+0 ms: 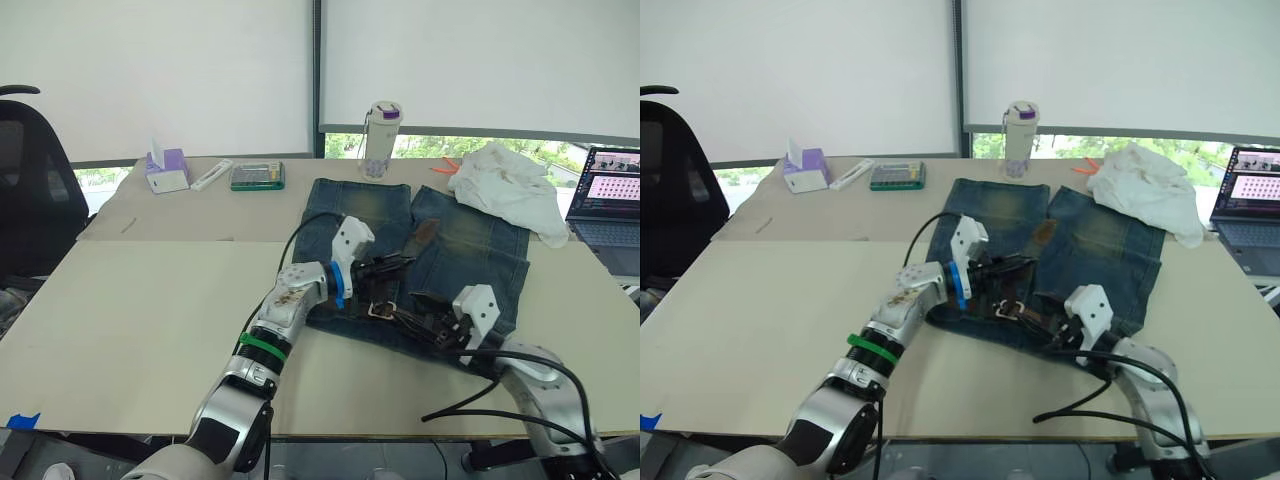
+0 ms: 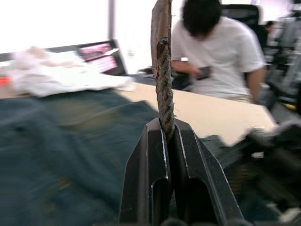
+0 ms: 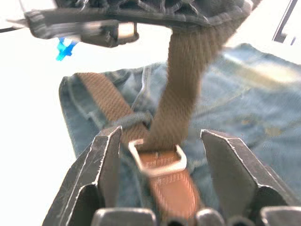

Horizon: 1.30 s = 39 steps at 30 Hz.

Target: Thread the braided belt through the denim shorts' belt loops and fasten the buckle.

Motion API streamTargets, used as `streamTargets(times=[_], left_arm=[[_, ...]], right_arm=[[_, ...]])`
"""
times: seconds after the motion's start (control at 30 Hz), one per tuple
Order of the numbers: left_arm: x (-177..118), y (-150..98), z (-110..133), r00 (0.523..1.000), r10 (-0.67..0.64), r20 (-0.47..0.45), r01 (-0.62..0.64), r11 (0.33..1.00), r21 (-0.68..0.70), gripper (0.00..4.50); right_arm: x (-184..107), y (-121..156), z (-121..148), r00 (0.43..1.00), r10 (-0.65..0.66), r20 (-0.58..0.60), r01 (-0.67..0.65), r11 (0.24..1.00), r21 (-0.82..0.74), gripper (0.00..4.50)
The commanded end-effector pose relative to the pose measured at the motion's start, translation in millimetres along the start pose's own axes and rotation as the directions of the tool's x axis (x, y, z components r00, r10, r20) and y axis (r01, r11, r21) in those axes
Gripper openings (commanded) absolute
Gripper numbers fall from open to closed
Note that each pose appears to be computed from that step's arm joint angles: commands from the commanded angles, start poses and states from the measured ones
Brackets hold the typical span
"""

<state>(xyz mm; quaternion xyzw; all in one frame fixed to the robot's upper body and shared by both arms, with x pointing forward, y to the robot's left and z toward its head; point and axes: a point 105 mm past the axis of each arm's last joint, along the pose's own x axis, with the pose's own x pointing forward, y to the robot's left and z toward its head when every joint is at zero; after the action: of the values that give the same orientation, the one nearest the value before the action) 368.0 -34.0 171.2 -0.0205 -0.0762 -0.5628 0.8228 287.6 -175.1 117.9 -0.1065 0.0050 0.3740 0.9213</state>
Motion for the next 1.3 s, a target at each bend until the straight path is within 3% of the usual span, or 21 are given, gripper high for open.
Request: streamTargets(times=[0.03,0.13,0.3,0.6,1.0,1.1,1.3], left_arm=[[-6.1,13.3,10.3,0.995,0.101,0.027,-0.103,0.988,0.119,0.0],[-11.5,19.8,9.3,0.987,0.162,0.015,-0.162,0.97,0.178,0.0],[-19.7,15.1,-8.6,0.983,0.154,-0.1,-0.106,0.92,0.377,0.0],[-25.2,18.0,-12.7,0.975,0.189,-0.12,-0.126,0.905,0.407,0.0],[-25.5,14.5,-14.7,0.976,0.179,-0.127,-0.115,0.91,0.398,0.0],[-26.4,14.8,-15.9,0.975,0.178,-0.135,-0.111,0.909,0.402,0.0],[-34.4,24.0,-19.2,0.959,0.234,-0.161,-0.15,0.9,0.41,0.0]], right_arm=[[-7.8,-4.6,12.8,1.0,-0.014,-0.023,0.012,0.999,-0.05,2.79],[-4.2,-5.2,10.1,0.996,-0.041,-0.078,0.035,0.996,-0.088,2.79],[4.5,2.4,0.5,0.987,-0.029,-0.156,0.004,0.987,-0.158,2.79],[10.6,-8.6,-17.4,0.956,-0.149,-0.252,0.05,0.932,-0.36,2.79],[3.4,-19.8,-25.3,0.918,-0.258,-0.303,0.098,0.885,-0.455,2.79],[7.9,-16.6,-22.5,0.925,-0.253,-0.283,0.094,0.875,-0.475,2.01],[15.9,-12.4,-12.3,0.938,-0.287,-0.195,0.125,0.804,-0.581,0.03]])
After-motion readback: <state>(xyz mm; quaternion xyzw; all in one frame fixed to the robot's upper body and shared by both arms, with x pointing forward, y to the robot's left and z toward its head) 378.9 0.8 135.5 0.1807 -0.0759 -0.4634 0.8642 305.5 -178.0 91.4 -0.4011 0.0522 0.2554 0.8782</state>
